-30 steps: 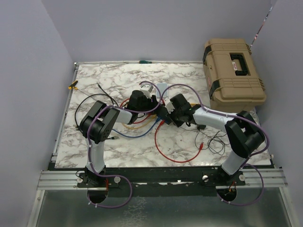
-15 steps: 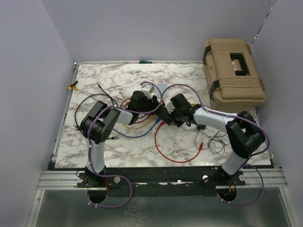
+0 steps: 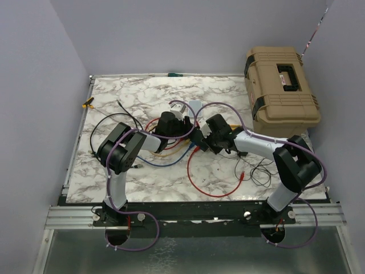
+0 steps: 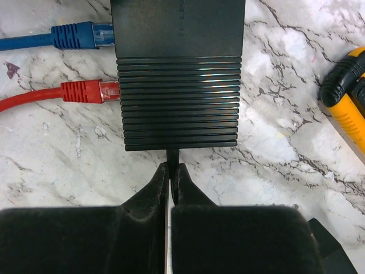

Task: Insert the plug into the switch port
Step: Insert the power into the switch port.

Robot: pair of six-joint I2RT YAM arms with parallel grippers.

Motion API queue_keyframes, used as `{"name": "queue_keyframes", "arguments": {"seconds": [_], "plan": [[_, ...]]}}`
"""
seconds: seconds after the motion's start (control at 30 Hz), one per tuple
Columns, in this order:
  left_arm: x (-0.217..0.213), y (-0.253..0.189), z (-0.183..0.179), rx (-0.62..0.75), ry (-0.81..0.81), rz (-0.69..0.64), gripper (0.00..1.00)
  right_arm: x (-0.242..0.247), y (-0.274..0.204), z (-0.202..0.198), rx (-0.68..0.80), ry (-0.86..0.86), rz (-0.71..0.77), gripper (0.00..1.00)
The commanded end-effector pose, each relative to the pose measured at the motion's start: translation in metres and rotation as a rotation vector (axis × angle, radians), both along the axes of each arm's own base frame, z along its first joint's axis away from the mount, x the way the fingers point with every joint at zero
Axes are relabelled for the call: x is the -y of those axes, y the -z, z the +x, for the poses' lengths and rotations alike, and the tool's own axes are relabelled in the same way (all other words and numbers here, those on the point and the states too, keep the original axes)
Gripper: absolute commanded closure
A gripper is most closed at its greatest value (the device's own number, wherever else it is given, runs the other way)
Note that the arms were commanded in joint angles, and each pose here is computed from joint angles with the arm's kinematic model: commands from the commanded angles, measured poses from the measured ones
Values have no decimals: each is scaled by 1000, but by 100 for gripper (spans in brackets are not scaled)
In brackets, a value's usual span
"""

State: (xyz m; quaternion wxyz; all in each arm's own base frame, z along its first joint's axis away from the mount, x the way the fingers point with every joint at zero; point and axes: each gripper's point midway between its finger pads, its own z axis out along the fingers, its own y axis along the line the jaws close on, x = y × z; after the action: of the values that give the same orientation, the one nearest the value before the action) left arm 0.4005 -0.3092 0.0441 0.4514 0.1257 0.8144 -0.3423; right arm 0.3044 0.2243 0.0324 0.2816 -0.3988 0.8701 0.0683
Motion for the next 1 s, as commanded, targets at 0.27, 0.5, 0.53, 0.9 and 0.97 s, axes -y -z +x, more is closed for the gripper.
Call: {"name": "queue_keyframes", "arguments": {"seconds": [0.27,0.5,0.53,0.9,0.97], "plan": [[43,6,-47,-119,111,-54,48,-1,-82,51,383,289,241,79],[40,5,-37,-136,20,-72,47,37,-117,44,491,536,340,34],[40,5,-38,-140,6,-76,47,40,-124,43,513,554,367,30],[106,-28,-38,-114,33,-198,45,68,-146,24,619,691,547,18],[121,-36,-38,-109,54,-225,45,75,-149,22,643,721,562,17]]}}
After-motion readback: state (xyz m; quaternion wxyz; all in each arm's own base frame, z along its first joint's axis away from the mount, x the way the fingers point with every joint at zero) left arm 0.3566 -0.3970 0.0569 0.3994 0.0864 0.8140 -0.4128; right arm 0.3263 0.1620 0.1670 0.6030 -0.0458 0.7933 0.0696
